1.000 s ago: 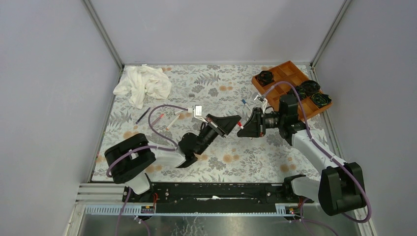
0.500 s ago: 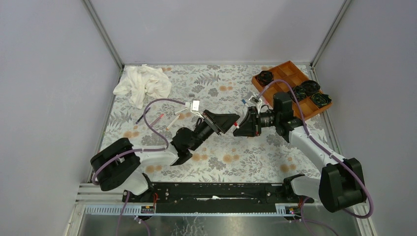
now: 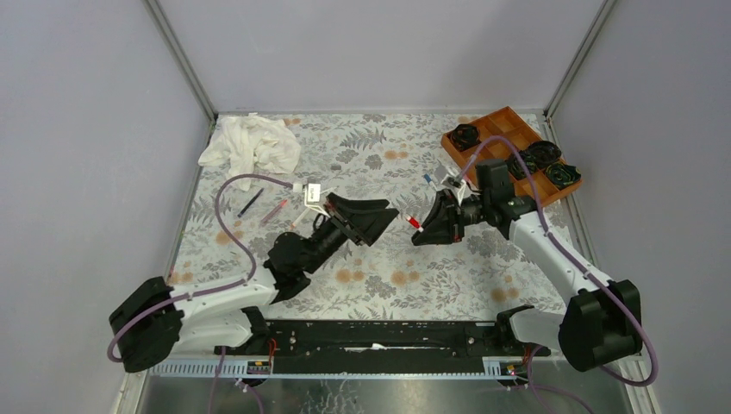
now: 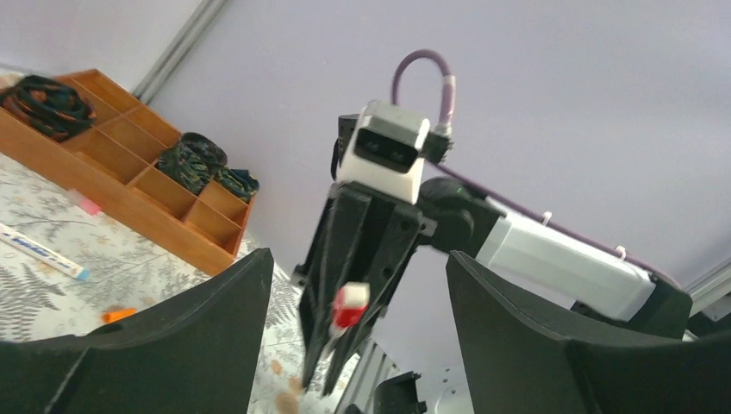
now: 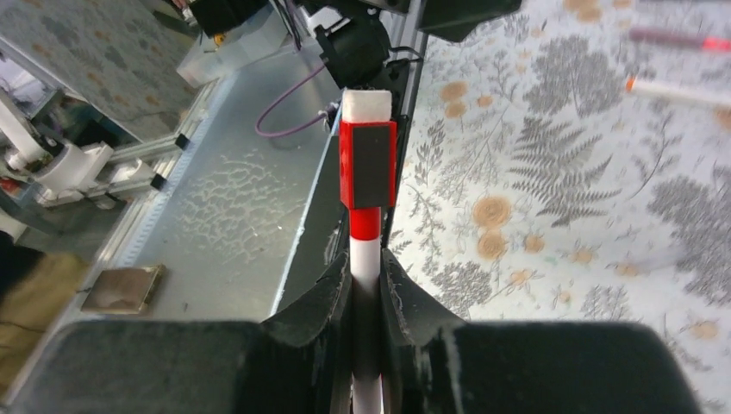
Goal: Insert the pens into the pen caps
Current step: Press the pen cap onto the pen, then place the pen at the center of the board.
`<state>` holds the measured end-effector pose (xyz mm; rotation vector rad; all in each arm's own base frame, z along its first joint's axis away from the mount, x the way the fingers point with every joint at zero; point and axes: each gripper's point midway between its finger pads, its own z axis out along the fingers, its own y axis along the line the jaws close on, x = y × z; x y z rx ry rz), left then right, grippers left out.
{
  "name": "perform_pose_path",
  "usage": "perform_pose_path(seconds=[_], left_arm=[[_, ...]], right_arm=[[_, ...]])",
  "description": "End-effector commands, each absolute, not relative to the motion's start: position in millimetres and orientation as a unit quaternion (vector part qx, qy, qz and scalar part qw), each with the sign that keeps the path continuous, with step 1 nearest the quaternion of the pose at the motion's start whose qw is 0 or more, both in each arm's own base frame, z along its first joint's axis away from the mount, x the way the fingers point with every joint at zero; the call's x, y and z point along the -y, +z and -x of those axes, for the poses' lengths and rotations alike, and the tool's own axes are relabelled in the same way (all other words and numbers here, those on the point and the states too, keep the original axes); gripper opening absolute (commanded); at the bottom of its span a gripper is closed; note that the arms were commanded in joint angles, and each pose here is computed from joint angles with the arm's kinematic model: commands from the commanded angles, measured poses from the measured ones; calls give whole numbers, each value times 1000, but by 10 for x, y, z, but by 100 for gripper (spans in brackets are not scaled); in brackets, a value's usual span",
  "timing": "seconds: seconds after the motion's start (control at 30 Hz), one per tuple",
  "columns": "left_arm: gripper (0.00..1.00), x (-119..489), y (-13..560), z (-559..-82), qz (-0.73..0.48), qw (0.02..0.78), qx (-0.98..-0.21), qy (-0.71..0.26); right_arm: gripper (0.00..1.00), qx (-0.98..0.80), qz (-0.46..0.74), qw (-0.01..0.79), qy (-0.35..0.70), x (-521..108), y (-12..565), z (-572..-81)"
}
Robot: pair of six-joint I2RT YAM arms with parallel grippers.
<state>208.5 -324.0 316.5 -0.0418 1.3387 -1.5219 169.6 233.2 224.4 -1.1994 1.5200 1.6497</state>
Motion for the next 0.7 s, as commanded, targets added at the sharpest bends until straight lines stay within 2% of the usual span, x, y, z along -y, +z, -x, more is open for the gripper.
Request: perform_pose_path(seconds=[0.0,0.17,0.3,0.67], left_arm=[[81,3052,2993,-1984,-57,580,-579,-570],[93,2833,2992,-1909,-86,615,-576,-532],[98,2687,3018,-1909,-90,638,-574,-506],[99,2629,2951,-1927,-86,637,-589,-490]], right_arm=[[0,-466,499,347,643,-2273,2555,-1333],[0,-457,506,364,635,-2263,2527,-1286],[0,-460,505,363,633,-2267,2520,-1301],[0,-468,495,356,640,-2279,2516,-1338]])
